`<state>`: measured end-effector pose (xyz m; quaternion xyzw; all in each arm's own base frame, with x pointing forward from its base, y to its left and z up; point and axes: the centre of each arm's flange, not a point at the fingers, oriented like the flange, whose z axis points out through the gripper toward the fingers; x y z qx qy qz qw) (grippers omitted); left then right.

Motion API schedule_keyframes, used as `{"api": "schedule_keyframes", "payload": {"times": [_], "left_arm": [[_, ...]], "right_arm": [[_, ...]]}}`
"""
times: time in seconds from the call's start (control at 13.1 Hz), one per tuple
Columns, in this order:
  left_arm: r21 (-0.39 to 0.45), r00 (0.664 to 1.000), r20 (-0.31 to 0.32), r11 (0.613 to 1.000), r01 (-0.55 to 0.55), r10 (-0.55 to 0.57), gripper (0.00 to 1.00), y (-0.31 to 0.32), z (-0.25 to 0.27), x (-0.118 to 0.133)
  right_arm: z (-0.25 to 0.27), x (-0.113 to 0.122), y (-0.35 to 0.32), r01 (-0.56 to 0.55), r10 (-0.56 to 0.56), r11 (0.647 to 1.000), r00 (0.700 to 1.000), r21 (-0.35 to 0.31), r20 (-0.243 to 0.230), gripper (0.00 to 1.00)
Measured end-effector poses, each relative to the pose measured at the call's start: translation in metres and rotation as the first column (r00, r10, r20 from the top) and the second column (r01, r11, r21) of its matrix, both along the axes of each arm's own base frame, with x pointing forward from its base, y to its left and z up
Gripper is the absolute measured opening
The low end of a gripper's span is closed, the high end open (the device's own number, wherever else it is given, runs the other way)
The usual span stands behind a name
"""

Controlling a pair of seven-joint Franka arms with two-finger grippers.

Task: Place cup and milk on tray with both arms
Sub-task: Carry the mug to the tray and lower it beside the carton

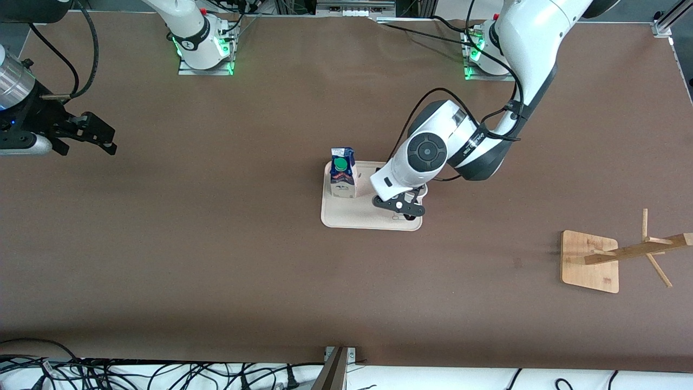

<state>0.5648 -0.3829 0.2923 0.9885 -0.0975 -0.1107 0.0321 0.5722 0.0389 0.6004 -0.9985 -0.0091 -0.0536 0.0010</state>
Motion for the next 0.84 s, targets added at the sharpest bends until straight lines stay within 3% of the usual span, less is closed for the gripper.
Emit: {"api": "schedule_keyframes", "payload": {"times": [0.3, 0.84], "left_arm": [[0.080, 1.000, -0.004, 0.997, 0.019, -0.018, 0.09, -0.031, -0.029, -0.028], [0.151, 0.998, -0.054, 0.989, -0.002, 0.011, 0.09, -0.017, -0.046, -0.035]], "right_arm": [[0.000, 0.000, 0.000, 0.000, 0.000, 1.000, 1.000, 0.000, -0.002, 1.00], [0.000, 0.000, 0.000, 0.000, 0.000, 1.000, 1.000, 0.000, -0.003, 1.00]]}}
